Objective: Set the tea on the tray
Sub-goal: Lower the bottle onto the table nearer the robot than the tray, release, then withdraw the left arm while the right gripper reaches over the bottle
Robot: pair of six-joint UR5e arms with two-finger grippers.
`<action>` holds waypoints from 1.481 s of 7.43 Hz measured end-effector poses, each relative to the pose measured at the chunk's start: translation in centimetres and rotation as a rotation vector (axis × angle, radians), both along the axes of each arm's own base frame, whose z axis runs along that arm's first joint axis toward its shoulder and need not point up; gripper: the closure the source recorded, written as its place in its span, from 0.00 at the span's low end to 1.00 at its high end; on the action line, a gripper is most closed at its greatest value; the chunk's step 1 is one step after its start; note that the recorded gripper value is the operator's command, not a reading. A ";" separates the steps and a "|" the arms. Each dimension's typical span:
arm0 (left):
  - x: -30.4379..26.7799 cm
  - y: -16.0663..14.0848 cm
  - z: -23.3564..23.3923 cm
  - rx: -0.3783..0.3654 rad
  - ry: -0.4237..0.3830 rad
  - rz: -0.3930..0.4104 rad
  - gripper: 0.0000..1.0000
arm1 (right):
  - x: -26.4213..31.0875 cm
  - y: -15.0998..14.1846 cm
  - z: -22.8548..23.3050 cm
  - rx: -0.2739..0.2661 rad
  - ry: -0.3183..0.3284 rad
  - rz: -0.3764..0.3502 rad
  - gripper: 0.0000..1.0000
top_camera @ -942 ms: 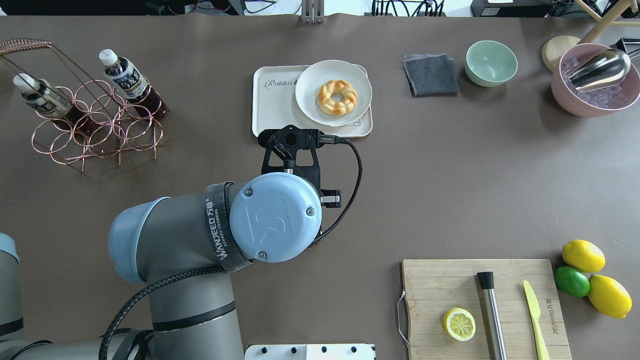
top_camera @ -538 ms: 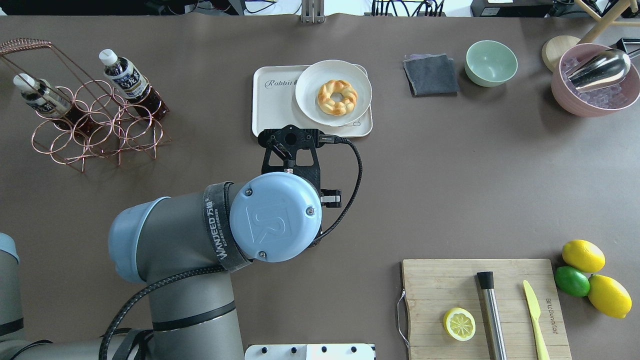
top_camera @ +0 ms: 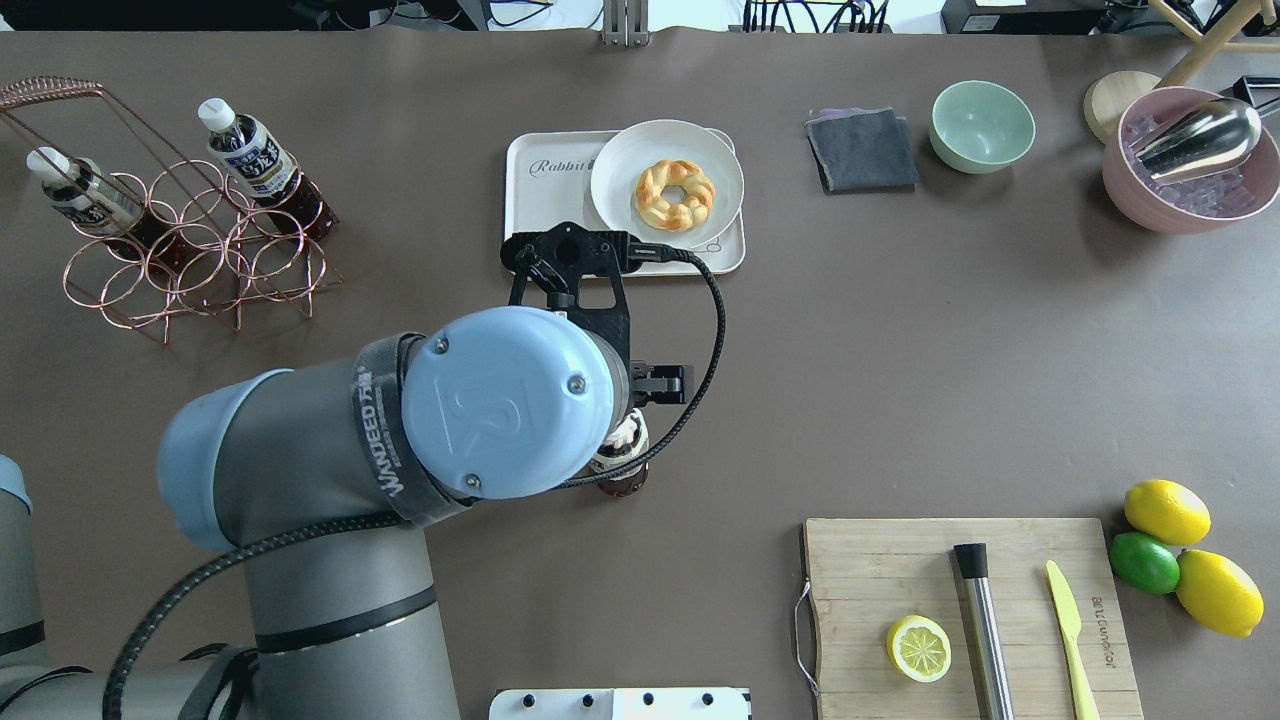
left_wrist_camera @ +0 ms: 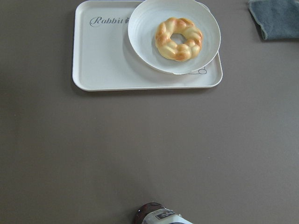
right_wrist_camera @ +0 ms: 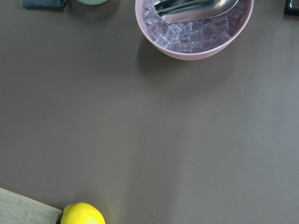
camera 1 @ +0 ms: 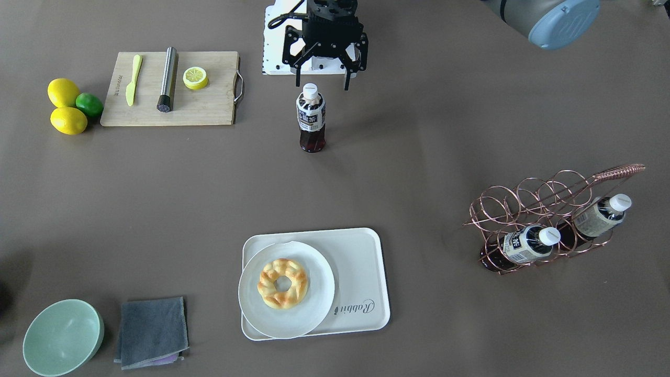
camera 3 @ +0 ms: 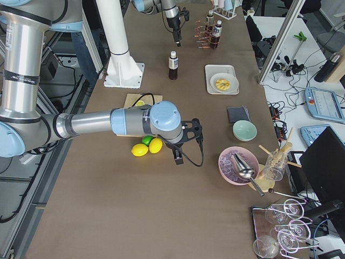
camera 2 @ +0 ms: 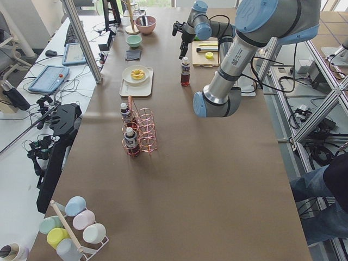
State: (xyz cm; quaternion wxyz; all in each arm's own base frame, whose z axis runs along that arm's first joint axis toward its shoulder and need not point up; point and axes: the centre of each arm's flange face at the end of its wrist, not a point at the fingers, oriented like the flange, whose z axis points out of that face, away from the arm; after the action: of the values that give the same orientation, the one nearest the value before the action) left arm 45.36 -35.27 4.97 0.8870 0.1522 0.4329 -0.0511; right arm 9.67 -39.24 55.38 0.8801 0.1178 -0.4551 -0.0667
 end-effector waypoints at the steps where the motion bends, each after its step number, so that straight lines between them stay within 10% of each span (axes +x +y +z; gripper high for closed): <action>1: -2.8 -1.8 0.7 0.002 0.003 0.025 0.03 | -1.5 -0.8 -3.6 -0.011 -0.009 0.020 0.01; 8: -26.9 -10.1 16.7 0.064 -0.101 0.227 0.03 | -28.7 -1.3 -32.7 -0.198 -0.118 0.061 0.05; 11: -34.9 -12.7 24.2 0.072 -0.181 0.253 0.03 | -41.3 1.4 -40.4 -0.187 -0.054 0.037 0.06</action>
State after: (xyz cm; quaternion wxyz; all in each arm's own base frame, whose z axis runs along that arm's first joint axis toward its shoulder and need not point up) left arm 10.43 -47.96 29.18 0.9156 0.1322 0.3686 0.0908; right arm -31.59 -37.82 14.97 0.8758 0.0453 -0.4805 -0.0043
